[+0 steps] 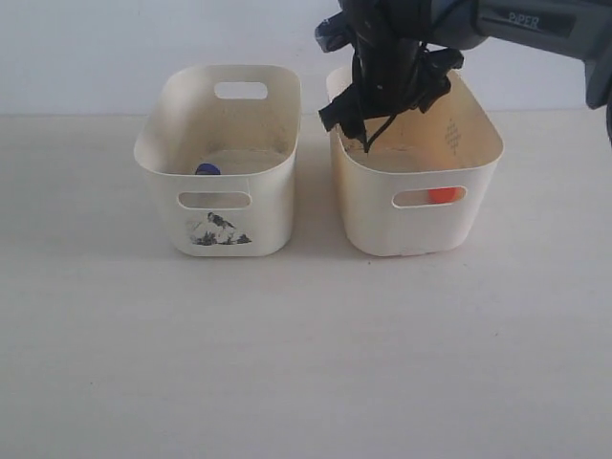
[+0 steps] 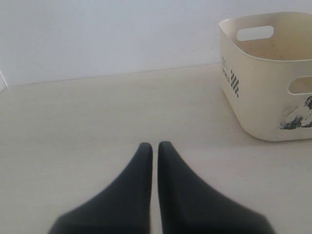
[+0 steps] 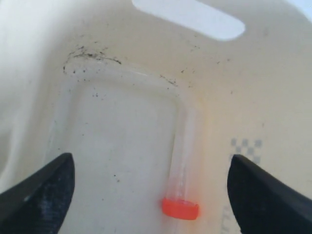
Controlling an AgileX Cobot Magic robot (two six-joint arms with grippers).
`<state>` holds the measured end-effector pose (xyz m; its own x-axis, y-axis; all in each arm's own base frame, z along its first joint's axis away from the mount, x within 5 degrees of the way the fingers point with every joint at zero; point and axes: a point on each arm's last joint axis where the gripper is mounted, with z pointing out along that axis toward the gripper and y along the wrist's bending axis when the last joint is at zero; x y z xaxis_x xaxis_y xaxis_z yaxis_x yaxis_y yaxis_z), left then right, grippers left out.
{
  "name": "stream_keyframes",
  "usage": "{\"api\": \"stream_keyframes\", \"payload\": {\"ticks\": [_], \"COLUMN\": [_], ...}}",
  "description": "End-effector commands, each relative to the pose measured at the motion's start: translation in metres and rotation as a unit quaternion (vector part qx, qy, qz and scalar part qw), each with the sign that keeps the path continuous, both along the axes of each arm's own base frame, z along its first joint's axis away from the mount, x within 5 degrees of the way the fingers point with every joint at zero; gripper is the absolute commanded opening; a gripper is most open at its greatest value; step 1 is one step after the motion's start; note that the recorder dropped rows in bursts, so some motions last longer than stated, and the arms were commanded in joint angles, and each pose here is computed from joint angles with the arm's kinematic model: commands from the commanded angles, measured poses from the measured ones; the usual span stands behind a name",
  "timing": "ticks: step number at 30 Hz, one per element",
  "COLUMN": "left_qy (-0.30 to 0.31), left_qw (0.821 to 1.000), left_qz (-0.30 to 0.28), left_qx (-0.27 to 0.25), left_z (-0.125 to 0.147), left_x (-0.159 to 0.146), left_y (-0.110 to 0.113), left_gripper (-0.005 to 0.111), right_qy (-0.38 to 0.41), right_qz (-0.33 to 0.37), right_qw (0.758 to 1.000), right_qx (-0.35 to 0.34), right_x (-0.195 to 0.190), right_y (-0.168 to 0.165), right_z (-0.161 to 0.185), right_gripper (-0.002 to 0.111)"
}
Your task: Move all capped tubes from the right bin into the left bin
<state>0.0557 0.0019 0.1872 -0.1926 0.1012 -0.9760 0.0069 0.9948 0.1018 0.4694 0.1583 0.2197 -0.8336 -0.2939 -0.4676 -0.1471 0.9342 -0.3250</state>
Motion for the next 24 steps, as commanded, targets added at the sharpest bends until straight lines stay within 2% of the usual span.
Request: {"api": "stream_keyframes", "payload": {"ticks": [1, 8, 19, 24], "left_qy": [-0.007, -0.007, -0.007, -0.007], "left_qw": [1.0, 1.0, 1.0, 1.0], "left_qz": [0.001, 0.001, 0.001, 0.001], "left_qx": [-0.011, -0.011, -0.011, -0.011], "left_z": [0.002, 0.002, 0.002, 0.002], "left_x": [0.0, 0.0, 0.0, 0.0], "left_y": [0.0, 0.0, 0.0, 0.0], "left_gripper": [0.004, 0.004, 0.004, 0.004], "right_qy": [-0.028, -0.032, -0.027, 0.008], "right_qz": [-0.008, -0.031, -0.077, -0.086], "right_qw": [1.0, 0.999, 0.997, 0.996], "right_qx": [-0.001, 0.004, 0.017, -0.002], "right_x": [0.0, 0.0, 0.005, 0.007], "right_y": [-0.007, -0.008, -0.029, -0.033], "right_z": [0.016, 0.017, 0.014, -0.009], "right_gripper": [0.079, 0.058, 0.058, 0.058]}}
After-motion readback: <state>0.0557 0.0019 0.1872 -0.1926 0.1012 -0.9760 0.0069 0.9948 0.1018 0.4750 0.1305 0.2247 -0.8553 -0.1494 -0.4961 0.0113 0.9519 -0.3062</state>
